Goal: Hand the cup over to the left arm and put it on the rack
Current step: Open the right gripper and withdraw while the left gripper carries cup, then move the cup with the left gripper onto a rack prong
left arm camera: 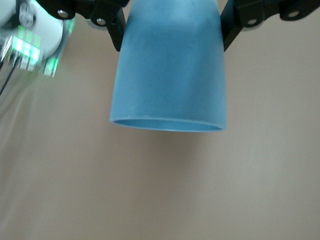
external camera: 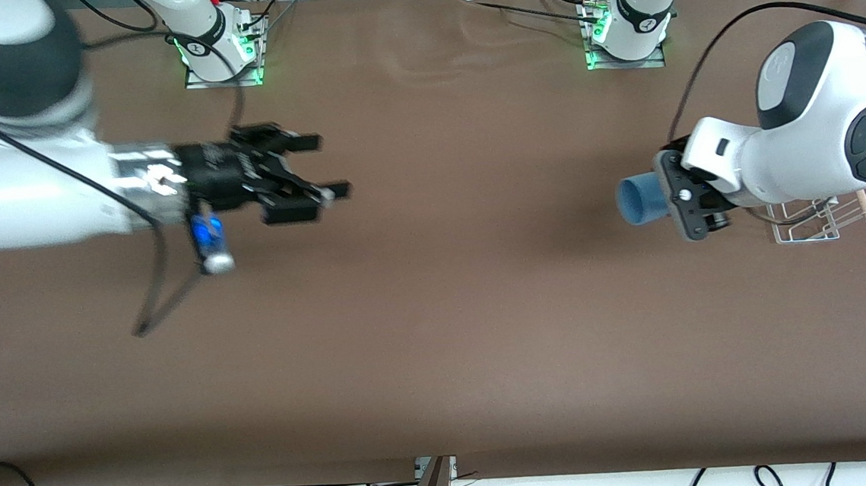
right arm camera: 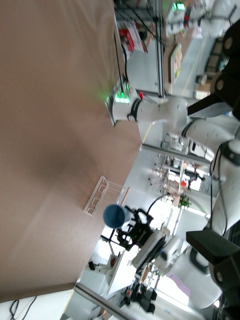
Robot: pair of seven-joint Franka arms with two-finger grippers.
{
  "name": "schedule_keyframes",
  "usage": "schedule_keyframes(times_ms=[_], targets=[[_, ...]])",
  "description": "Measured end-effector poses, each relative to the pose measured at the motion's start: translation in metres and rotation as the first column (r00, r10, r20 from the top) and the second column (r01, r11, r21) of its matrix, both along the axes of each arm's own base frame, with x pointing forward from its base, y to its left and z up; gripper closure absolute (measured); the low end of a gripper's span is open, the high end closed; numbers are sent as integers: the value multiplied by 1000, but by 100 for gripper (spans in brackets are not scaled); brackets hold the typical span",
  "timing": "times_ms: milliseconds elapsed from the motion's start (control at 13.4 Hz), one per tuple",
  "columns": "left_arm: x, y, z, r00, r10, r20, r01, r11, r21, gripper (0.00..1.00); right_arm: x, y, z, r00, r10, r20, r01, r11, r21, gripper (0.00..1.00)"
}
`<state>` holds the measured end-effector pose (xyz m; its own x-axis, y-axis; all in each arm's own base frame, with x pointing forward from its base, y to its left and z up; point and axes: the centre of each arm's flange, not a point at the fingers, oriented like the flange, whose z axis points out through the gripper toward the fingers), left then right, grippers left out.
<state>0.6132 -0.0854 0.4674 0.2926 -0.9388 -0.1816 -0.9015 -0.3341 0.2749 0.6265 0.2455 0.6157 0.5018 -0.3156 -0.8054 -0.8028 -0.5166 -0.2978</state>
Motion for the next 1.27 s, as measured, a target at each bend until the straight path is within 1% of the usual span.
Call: schedule_keyframes(times_ms=[75,150,224,299,374,449,598,673,748,822,897,1121,1196,1271], targets=[[-2,17,-2,1000,-20,-17,22,992,121,24,-7,-30,15,999,33,39,-32,999,-15,0],[-4,32,-3,999,-30,-44,40,972,231,24,-14,-59,25,995,59,81,-56,998,-35,0],[-7,47,-3,997,-30,-74,52,945,322,24,-21,-85,26,988,87,127,-79,995,-66,0],[-9,63,-3,995,-24,-100,63,908,413,24,-30,-105,22,973,138,185,-119,986,-113,0],[-12,77,-4,991,-22,-130,84,865,494,24,-41,-118,16,948,206,241,-170,972,-162,0],[-16,87,-8,983,-34,-178,129,821,556,24,-52,-126,11,922,272,277,-218,953,-211,0],[-22,101,-23,951,-90,-294,263,736,623,24,-67,-137,4,886,354,299,-259,914,-313,0],[-25,106,-30,936,-107,-335,312,693,650,24,-69,-141,-1,867,394,304,-273,887,-372,0],[-30,110,-36,923,-118,-367,350,653,671,24,-70,-141,-7,840,449,304,-294,848,-441,0],[-35,112,-42,909,-133,-396,390,605,694,24,-71,-137,-14,808,512,293,-324,800,-505,0],[-42,112,-49,890,-159,-427,440,541,717,24,-71,-131,-21,765,576,289,-357,752,-554,0],[-66,109,-77,819,-247,-518,574,338,746,24,-72,-141,-29,614,729,303,-430,631,-646,0],[-73,110,-89,794,-263,-549,608,290,740,24,-69,-151,-29,575,763,296,-433,590,-681,0],[-80,110,-101,772,-282,-569,633,263,728,24,-66,-160,-29,548,788,282,-429,554,-714,0]])
